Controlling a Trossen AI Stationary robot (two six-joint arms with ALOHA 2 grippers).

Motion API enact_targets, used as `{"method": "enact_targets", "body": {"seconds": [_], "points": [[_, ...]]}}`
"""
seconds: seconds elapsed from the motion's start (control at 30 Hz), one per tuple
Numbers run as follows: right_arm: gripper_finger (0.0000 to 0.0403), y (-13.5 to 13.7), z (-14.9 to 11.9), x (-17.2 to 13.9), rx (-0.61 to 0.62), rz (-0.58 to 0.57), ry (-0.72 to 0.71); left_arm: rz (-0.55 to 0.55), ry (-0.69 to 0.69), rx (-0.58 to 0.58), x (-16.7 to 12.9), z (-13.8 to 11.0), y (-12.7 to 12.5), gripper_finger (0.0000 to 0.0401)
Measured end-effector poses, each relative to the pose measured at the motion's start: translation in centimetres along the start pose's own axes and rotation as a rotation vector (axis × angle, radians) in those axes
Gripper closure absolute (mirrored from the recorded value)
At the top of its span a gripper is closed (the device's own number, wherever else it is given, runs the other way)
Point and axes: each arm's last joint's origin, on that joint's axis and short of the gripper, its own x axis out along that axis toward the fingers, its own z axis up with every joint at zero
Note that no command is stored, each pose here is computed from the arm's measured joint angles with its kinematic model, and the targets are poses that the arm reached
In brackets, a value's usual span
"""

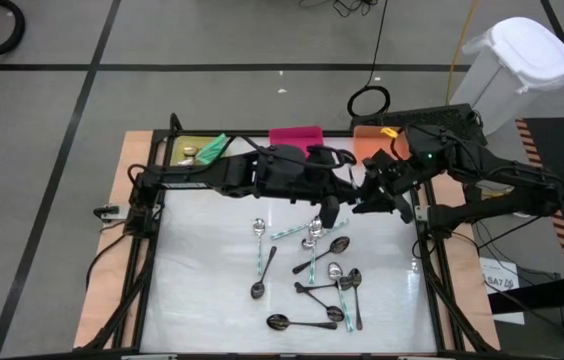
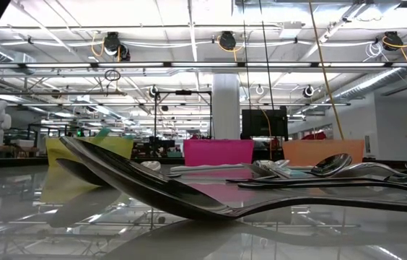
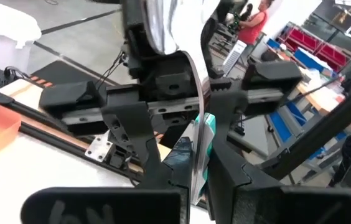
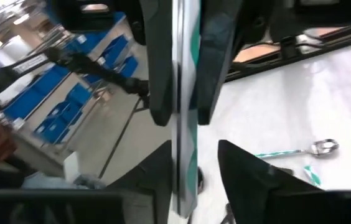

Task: Sort silverware by color (type)
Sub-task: Put the white patterned spoon into the pink bin

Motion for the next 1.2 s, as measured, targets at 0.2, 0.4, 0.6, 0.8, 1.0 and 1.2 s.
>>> {"method": "enact_targets", "body": {"seconds": [0.2,0.4,0.6,0.8,1.0,1.2], "points": [[0.0259,0.2,0.1,-0.7,0.035,-0.128,-0.083,0.150,-0.068,-0.114,-0.8,0.4,0.3,0.0378],[0.0257,0.3,0.0,-1.5,-0.013,-0.360,-0.184,0.280,-0.163,-0.210,-0.7,0.6,0.7,0.0378],[0.0257,0.0,-0.2,-1.4,-0.164,-0.582,-0.196,0.422,-0.221,-0.236,-0.9,0.4,1.3,0.0378],[0.0257,-0.3,-0.1,-0.9,-0.425,-0.819,-0.145,0.562,-0.277,-0.249,-1.1,0.1,1.9,0.0378],[0.0257,-1.2,0.0,0.3,-0.565,-0.913,-0.046,0.682,-0.384,-0.353,-0.4,-0.7,2.6,0.0378],[0.0257,-1.8,0.0,1.5,-0.574,-0.926,-0.004,0.754,-0.474,-0.427,0.2,-1.5,3.0,0.0378]]}}
